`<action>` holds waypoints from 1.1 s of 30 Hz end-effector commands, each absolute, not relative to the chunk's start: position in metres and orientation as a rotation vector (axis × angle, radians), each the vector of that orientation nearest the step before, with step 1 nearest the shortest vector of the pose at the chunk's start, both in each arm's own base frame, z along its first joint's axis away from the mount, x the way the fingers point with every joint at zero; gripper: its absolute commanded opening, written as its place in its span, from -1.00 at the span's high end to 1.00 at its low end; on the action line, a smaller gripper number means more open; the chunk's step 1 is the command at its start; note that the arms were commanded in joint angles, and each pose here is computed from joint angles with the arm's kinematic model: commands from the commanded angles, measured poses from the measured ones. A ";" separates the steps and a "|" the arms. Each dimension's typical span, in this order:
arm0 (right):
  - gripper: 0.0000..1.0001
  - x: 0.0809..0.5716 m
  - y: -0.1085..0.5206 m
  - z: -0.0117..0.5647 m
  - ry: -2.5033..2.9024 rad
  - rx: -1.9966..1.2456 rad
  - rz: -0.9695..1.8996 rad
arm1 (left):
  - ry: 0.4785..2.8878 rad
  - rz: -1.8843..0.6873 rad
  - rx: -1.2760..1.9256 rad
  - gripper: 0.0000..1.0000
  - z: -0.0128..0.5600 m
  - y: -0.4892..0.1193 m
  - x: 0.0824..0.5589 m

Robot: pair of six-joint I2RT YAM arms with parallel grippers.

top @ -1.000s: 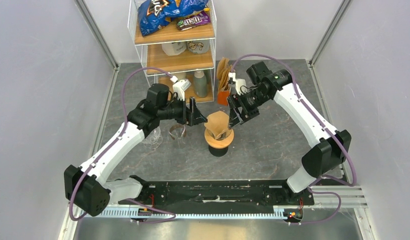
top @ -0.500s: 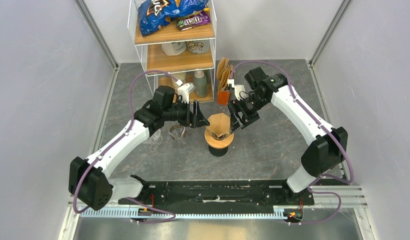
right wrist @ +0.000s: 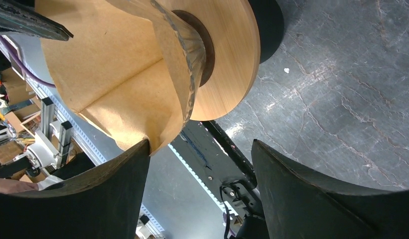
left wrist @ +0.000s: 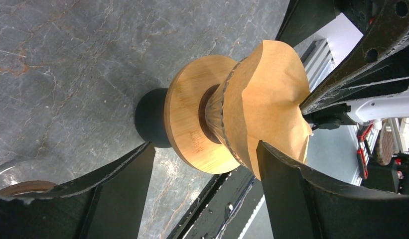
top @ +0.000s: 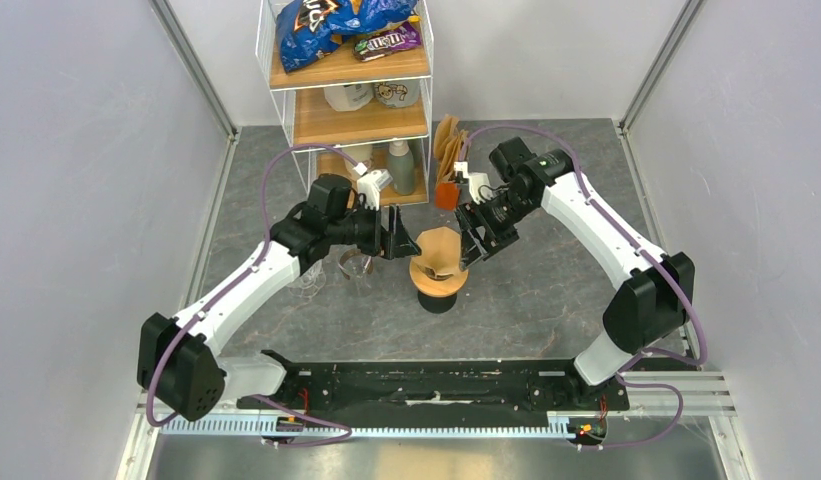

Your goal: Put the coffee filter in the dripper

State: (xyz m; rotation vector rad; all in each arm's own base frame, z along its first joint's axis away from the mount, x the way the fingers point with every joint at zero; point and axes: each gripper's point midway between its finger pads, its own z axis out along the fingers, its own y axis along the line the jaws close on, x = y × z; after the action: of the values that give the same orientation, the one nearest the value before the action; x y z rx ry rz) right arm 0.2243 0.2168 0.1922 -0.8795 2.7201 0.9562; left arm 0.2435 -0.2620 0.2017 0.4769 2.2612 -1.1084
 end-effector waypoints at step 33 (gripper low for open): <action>-0.48 0.080 0.291 0.281 1.136 -2.189 0.384 | 1.967 -0.889 -0.055 -0.93 0.314 -0.130 0.256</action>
State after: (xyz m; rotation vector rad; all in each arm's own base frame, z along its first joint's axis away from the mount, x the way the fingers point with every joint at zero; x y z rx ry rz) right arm 0.0667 0.2626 0.2845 -1.9815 1.4049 0.6814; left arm 0.2409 -0.1474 0.2731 0.1012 2.0424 -0.8510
